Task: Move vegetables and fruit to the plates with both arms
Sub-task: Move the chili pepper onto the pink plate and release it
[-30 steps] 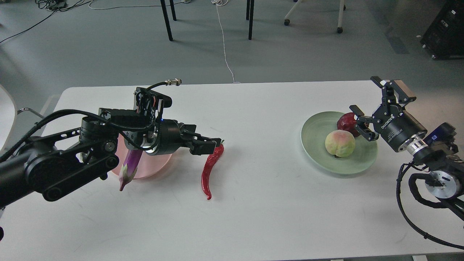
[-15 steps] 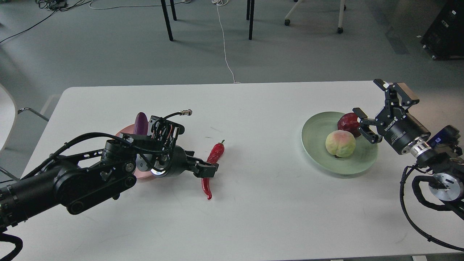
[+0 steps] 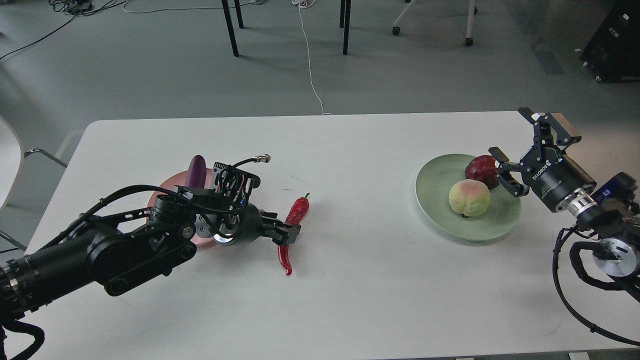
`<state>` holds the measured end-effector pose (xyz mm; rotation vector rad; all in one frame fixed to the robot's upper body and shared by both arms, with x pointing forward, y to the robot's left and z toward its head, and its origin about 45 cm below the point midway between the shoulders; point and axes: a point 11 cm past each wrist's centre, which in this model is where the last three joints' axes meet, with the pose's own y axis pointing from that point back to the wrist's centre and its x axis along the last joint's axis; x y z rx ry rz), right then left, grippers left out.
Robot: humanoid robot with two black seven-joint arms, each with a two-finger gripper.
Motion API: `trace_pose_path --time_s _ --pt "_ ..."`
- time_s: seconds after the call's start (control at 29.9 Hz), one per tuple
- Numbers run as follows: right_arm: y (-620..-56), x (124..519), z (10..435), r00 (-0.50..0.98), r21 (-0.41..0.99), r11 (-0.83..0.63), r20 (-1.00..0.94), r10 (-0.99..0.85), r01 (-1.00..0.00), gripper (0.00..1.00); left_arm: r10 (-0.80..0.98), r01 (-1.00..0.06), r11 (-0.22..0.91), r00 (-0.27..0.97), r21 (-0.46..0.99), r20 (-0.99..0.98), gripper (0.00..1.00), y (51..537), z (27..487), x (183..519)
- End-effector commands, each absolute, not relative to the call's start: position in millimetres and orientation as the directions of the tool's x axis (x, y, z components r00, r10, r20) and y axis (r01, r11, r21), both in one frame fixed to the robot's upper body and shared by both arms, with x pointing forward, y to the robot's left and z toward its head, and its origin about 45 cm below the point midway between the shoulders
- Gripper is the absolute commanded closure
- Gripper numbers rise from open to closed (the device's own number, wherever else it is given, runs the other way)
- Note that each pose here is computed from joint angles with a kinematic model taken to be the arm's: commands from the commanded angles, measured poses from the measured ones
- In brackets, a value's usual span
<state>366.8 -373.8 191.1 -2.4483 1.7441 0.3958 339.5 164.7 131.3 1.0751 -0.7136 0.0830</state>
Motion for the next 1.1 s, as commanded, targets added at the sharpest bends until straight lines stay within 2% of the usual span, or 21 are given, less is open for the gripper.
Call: trace_pose_path --time_s 0.0,0.37,0.63,0.87,1.0,1.07 --pt "-373.7 366.7 190.8 0.306 0.062 -0.335 -0.273 -0.912 -0.94 0.01 -0.271 -0.394 0.494 0.778 0.776 0.567 0.72 165.3 130.1 338.7" --pt "-373.8 366.9 191.2 0.306 0.061 -0.334 -0.273 -0.912 -0.941 0.01 -0.264 -0.411 0.509 0.762 0.757 0.591 0.77 166.8 144.5 341.7" --pt "-372.9 366.8 190.2 0.306 0.062 -0.335 -0.275 -0.911 -0.94 0.01 -0.241 -0.506 0.403 0.745 0.762 0.622 0.77 232.5 172.0 363.1" --pt "-371.7 366.8 190.0 0.314 0.063 -0.342 -0.266 -0.911 -0.938 0.01 -0.174 -0.521 0.338 0.784 0.783 0.596 0.76 280.2 178.5 363.0" --pt "-370.9 366.8 189.7 0.316 0.063 -0.344 -0.265 -0.911 -0.937 0.01 -0.167 -0.522 0.318 0.791 0.792 0.588 0.72 290.9 176.7 362.0" --pt "-371.0 366.8 189.7 0.315 0.064 -0.343 -0.264 -0.912 -0.937 0.01 -0.165 -0.52 0.321 0.793 0.792 0.587 0.63 290.4 175.6 361.2"
